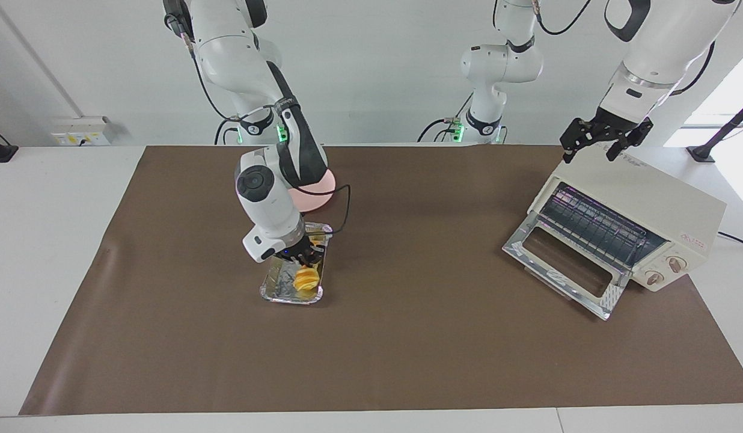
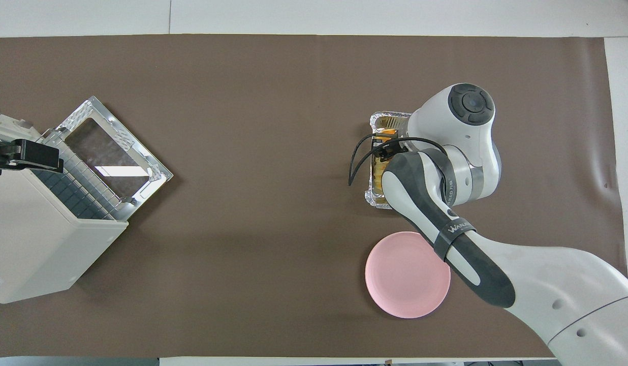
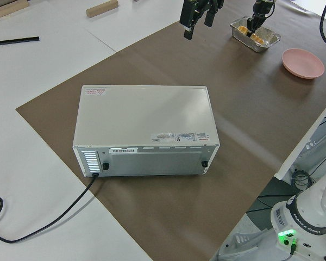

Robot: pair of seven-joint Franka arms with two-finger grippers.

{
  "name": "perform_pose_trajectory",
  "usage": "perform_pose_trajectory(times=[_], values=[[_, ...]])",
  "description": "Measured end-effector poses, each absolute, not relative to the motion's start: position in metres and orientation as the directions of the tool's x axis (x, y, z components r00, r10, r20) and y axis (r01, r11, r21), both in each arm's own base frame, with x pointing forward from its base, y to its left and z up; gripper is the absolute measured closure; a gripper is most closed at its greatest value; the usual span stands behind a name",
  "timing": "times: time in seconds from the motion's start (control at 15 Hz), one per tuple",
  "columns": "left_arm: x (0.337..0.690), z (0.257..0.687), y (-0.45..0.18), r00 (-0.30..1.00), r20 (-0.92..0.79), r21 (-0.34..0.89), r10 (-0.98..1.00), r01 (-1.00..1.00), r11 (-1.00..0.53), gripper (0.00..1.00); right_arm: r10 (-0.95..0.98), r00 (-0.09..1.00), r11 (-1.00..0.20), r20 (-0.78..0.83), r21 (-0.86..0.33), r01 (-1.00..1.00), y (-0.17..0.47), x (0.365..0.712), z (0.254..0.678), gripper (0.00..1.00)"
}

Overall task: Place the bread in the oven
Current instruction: 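Lower the bread into the foil tray and open the right gripper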

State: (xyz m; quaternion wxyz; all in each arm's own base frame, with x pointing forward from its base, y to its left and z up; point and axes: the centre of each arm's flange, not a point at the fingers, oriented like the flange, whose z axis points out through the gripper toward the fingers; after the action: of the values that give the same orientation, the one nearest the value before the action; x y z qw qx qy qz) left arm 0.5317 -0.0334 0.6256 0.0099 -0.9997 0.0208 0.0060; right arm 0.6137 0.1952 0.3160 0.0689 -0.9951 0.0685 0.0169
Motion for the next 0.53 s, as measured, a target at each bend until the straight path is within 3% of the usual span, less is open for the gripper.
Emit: perform_pose_trajectory(times=[0.4,0.53], values=[[0.532,0.626,-0.033,0.999,-0.012,-0.020,-0.042,-0.042,-0.999,0.00,-0.069,0.997,-0.992,-0.037,-0.102,-0.072,0.168,0.627,0.356,0.04],[0.532,0.626,-0.033,0.999,-0.012,-0.020,-0.042,-0.042,-0.999,0.00,-0.088,0.995,-0.991,-0.044,-0.093,-0.092,0.144,0.628,0.360,0.00]])
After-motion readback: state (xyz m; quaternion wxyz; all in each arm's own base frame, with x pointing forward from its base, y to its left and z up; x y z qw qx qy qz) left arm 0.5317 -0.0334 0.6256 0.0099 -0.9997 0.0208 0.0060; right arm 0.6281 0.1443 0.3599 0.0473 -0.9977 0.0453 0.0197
